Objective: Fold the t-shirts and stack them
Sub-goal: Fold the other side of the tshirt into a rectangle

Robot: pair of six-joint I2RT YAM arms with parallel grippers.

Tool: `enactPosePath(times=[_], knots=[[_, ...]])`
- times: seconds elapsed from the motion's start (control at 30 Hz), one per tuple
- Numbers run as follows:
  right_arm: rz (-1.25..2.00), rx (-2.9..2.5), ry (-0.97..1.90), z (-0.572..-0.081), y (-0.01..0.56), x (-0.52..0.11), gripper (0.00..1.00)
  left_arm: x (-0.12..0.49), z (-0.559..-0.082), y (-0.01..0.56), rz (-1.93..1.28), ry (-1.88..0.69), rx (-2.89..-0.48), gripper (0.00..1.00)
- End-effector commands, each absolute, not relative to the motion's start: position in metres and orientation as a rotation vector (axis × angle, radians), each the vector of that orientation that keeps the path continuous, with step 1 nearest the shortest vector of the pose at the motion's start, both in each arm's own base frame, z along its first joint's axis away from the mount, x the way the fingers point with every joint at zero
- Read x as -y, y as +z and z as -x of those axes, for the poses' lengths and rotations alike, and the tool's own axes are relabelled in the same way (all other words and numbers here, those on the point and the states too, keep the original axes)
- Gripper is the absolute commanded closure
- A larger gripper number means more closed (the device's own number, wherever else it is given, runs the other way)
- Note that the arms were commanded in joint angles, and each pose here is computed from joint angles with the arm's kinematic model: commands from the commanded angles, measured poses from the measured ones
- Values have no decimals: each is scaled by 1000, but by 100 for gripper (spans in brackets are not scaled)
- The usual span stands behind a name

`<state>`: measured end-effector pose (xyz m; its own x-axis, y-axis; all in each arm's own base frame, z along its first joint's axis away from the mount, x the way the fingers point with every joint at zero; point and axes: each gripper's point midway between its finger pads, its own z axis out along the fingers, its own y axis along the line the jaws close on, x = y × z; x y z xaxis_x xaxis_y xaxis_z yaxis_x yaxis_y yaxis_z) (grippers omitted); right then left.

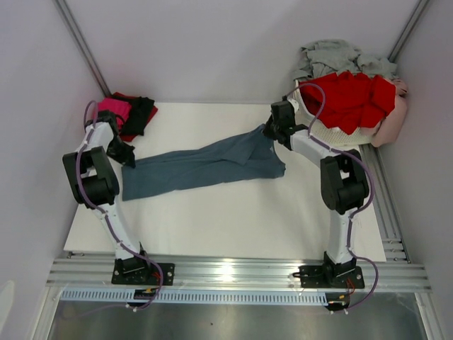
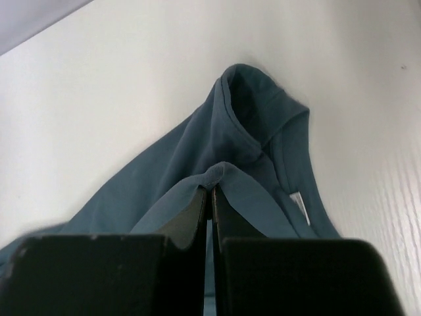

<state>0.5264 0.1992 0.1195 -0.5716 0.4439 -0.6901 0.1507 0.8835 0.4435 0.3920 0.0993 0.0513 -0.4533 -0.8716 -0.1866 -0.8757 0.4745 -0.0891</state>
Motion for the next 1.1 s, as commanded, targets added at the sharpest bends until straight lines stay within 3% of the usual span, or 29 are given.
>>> enactPosePath(times=[0.0, 0.2, 0.23, 0.3, 0.33, 0.43, 0.57, 0.83, 1.07], knots=[[-377, -2107, 406, -550, 136, -205, 100, -105, -415, 64, 1480, 22, -2476, 99], [-314, -2127, 398, -567, 118, -214, 82, -106, -420, 51, 1480, 32, -2494, 90], [-297, -2126, 394, -569, 118, -215, 58, -107, -422, 51, 1464, 24, -2499, 86], [-283, -2132, 382, -574, 114, -216, 35, -107, -425, 52, 1449, 22, -2511, 73], [-268, -2133, 372, -575, 113, -215, 16, -107, -427, 54, 1442, 26, -2511, 62], [-243, -2115, 357, -576, 116, -214, 1, -111, -425, 57, 1429, 52, -2520, 42], [-177, -2055, 393, -571, 144, -220, 1, -116, -420, 79, 1413, 94, -2492, 26], [-100, -2083, 321, -522, 182, -233, 1, -100, -405, 117, 1300, 49, -2439, 25], [-157, -2187, 353, -469, 155, -226, 1, -87, -383, 126, 1268, 70, -2409, 26]])
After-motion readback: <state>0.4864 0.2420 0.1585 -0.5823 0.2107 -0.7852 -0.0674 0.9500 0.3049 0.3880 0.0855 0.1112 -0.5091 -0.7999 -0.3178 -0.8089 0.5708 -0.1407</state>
